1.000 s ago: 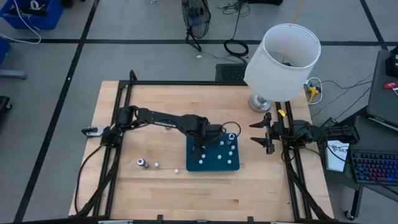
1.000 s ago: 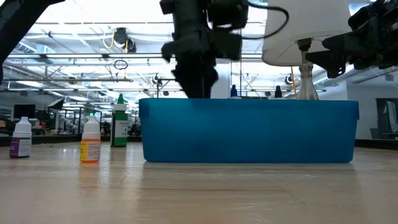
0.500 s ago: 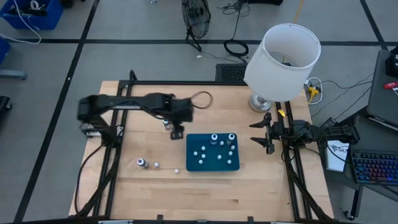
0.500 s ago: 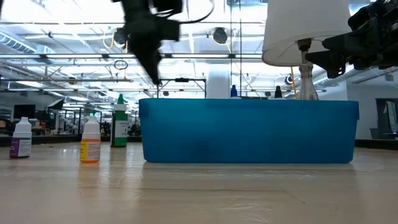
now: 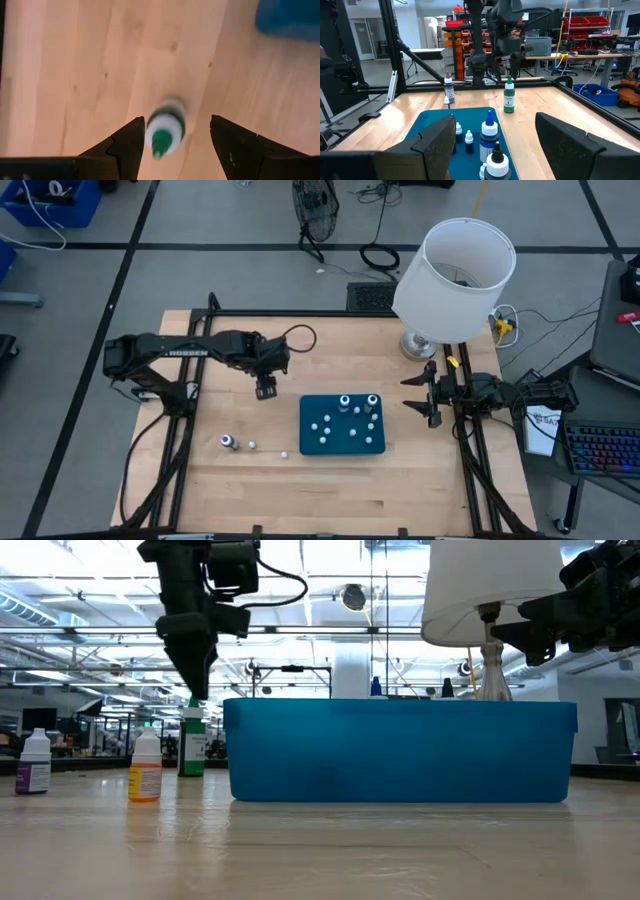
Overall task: Pick & Place food coloring
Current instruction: Put the big green food coloring bottle into the blue bin
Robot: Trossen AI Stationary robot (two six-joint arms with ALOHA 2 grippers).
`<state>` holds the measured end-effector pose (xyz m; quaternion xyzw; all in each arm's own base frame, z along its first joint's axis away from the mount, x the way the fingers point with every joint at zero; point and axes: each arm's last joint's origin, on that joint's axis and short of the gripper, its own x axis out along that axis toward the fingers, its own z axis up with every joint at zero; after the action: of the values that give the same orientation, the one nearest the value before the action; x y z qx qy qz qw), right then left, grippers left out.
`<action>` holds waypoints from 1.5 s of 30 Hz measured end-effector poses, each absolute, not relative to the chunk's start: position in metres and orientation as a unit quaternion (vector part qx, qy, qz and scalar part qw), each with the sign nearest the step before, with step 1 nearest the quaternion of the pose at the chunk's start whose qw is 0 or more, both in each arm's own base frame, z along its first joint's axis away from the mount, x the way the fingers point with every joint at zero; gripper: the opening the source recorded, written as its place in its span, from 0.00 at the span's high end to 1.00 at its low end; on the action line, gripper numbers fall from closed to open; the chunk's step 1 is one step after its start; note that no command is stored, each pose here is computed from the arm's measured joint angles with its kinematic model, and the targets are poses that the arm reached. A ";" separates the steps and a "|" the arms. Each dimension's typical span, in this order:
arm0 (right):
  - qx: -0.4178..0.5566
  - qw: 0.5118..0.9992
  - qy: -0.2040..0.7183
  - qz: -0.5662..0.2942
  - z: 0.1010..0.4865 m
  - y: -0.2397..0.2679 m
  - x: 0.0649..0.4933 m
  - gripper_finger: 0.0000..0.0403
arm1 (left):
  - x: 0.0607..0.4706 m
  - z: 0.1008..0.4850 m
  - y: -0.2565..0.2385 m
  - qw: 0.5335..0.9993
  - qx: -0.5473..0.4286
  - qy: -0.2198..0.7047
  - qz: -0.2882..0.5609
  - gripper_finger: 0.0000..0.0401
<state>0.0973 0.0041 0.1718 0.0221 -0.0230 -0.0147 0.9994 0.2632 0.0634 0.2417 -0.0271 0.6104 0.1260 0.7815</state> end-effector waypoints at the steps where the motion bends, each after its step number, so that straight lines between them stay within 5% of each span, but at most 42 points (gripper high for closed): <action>1: 0.022 0.999 -0.023 -0.015 0.172 0.004 0.097 0.35 | 0.262 0.241 0.063 0.776 -0.028 0.617 0.126 0.43; 33: 0.022 0.999 -0.023 -0.015 0.172 0.004 0.097 0.35 | 0.252 0.194 0.081 0.779 -0.052 0.615 0.111 0.44; 40: 0.022 0.999 -0.023 -0.015 0.172 0.004 0.097 0.35 | 0.256 0.191 0.083 0.781 -0.039 0.613 0.111 0.64; 45: 0.022 0.999 -0.023 -0.015 0.172 0.004 0.097 0.35 | 0.257 0.195 0.079 0.782 -0.016 0.617 0.092 0.64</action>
<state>0.0973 0.0041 0.1718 0.0221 -0.0229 -0.0148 0.9994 0.2570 0.0788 0.1951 -0.0158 0.6166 0.0922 0.7817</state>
